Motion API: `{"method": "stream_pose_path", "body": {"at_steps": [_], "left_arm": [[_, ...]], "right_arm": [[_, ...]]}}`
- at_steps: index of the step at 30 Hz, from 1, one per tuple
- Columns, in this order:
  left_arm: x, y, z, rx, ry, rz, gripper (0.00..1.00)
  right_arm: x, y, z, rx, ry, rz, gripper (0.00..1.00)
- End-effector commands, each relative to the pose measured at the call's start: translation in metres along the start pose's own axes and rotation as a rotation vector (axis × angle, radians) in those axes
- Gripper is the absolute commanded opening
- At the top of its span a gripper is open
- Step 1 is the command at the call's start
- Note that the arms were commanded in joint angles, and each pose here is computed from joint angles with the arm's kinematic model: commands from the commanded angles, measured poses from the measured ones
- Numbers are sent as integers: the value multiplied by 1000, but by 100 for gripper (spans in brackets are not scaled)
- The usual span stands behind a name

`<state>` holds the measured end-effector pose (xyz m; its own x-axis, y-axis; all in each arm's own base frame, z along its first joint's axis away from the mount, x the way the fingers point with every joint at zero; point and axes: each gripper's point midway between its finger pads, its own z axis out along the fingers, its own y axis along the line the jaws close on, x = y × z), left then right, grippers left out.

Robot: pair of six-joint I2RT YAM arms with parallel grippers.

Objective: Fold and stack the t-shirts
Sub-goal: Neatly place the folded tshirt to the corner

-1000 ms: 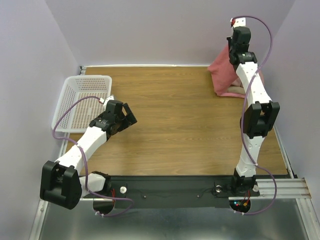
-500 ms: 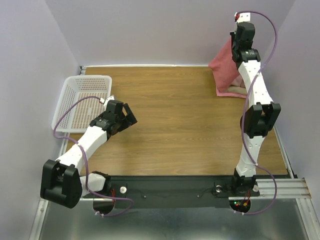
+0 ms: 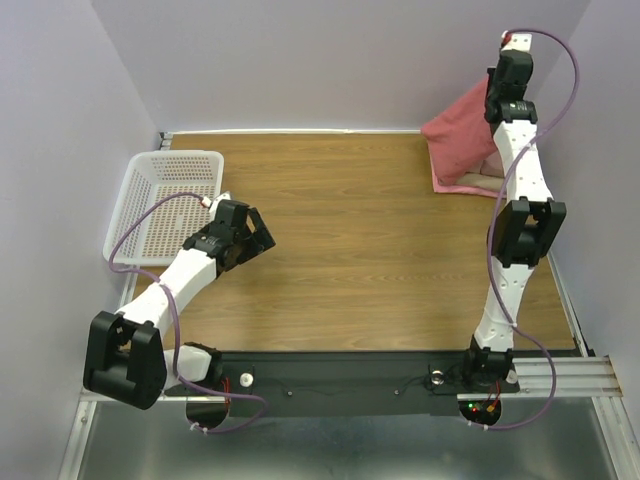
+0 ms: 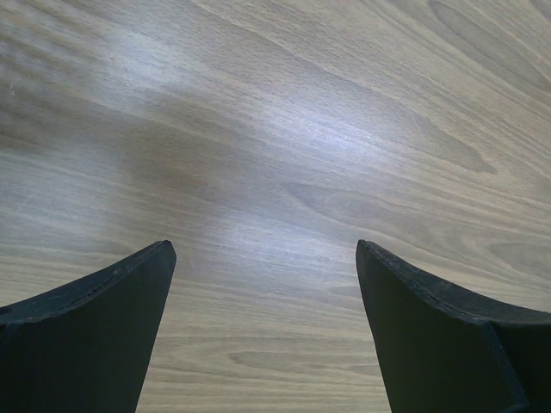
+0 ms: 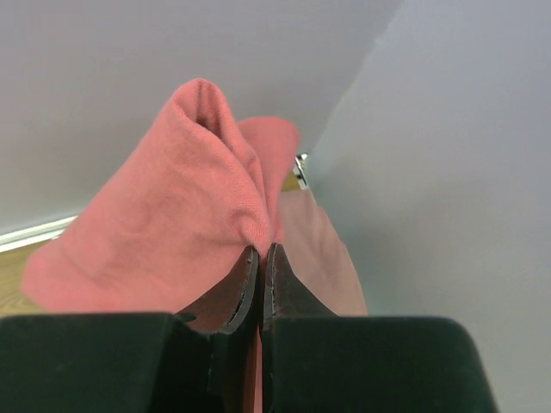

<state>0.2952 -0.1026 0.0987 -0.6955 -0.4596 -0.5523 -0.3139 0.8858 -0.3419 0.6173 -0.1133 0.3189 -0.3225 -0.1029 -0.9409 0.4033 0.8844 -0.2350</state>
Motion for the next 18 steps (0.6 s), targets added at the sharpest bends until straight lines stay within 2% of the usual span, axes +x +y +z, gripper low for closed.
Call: {"method": "stream_pose_path", "body": {"at_steps": [1,8,11,12,13,14,15,17,18], "left_arm": [[-17,-9,-4,12,-39,-6,98],[-17,-9,-3,6,-35,-8,98],[-17,-10,-3,5,-31,-8,98],[-17,-10,-3,4,-32,-8,98],[-17,-10,-3,6,-30,-8,98],[-16,-10,-2,6,-26,-7,98],[-16,-10,-2,6,-26,-7,98],[-15,-10,-2,7,-22,-7,98],[-15,-10,-2,5,-19,-8,98]], "right_arm": [[-5,-36,23,71,-53,127,0],[56,-75,60,152,51,248,1],[85,-83,74,134,100,291,1],[92,-84,76,135,112,300,4],[98,-86,79,139,123,303,20],[106,-83,81,128,141,297,30],[109,-82,81,123,147,292,33],[112,-82,78,124,155,297,57],[110,-83,77,127,152,307,90]]}}
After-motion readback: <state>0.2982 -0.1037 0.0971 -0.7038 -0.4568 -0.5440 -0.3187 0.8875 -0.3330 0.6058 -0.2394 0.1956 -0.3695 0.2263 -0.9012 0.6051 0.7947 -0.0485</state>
